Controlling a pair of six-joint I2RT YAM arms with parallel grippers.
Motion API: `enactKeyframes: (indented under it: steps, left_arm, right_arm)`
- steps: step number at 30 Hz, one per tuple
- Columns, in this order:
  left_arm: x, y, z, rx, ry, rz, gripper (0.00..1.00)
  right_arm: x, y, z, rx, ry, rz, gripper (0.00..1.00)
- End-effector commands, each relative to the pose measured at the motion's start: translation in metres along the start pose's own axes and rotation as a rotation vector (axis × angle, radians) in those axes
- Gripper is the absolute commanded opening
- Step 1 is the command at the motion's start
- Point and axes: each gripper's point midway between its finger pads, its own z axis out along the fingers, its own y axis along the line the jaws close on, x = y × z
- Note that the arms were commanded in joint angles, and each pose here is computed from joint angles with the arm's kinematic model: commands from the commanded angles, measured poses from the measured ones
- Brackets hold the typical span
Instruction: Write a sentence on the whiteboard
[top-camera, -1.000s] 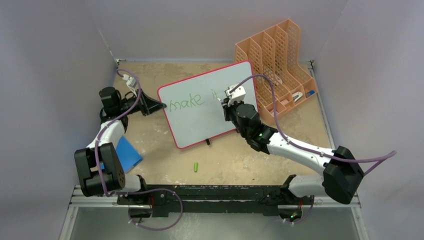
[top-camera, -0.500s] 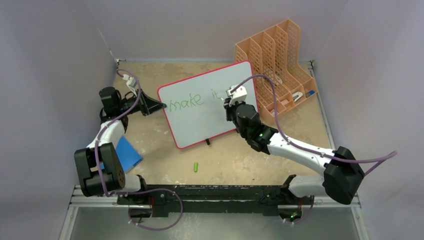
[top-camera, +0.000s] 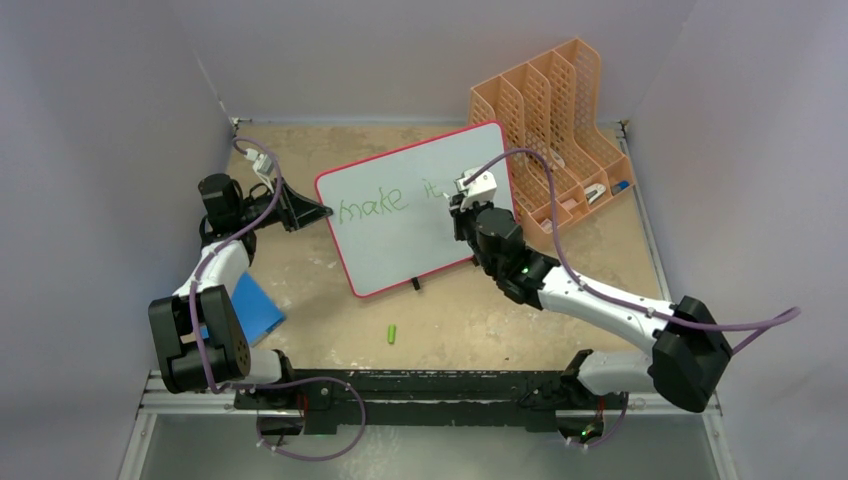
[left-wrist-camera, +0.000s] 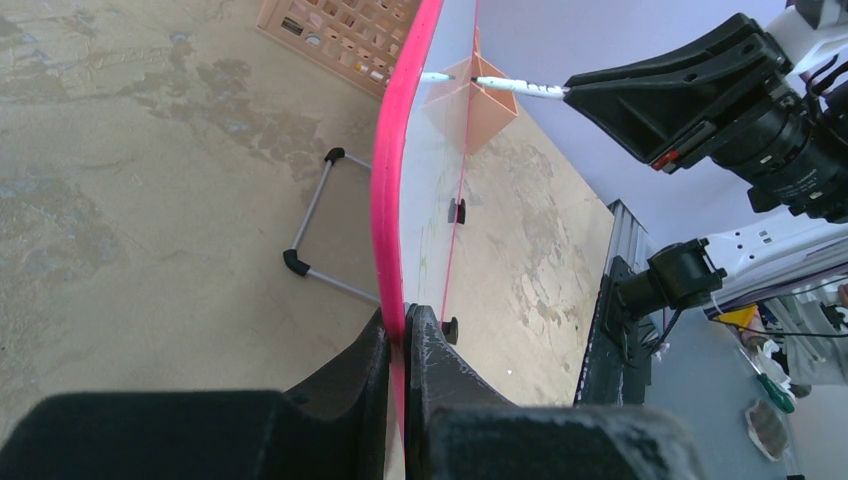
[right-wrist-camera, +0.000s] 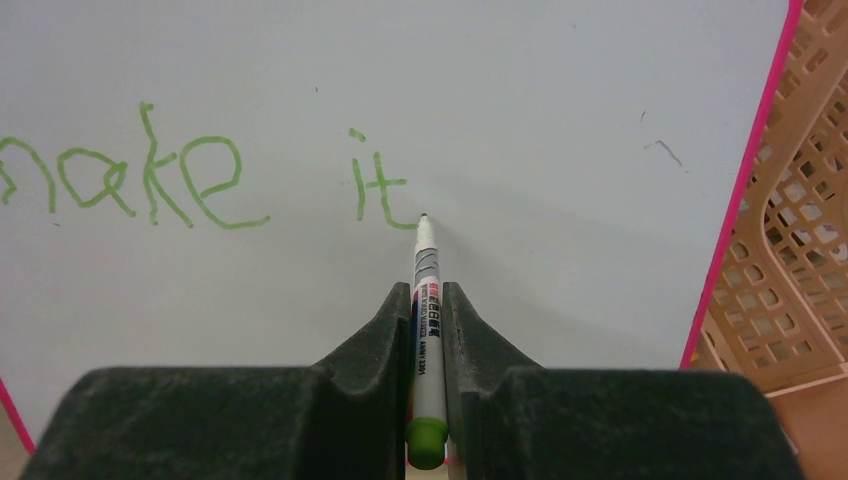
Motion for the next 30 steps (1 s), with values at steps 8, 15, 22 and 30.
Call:
enactKeyframes:
  steps: [8,15,22,30]
  left_arm:
    - [-0.005,-0.010,0.003,0.031,0.005,0.077,0.00]
    - [-0.005,-0.011,0.003,0.032,0.004,0.073,0.00]
    - [-0.004,-0.011,0.005,0.031,0.004,0.074,0.00]
    - [-0.004,-0.011,0.006,0.030,0.003,0.075,0.00]
  right_arm:
    - [-0.050,0.000,-0.016,-0.047,-0.149,0.033,0.00]
    - [-0.048,0.011,-0.027,-0.070,-0.141,0.026,0.00]
    - [-0.042,0.032,-0.040,-0.105,-0.130,0.034,0.00]
    - [-0.034,0.069,-0.060,-0.187,-0.116,0.045,0.00]
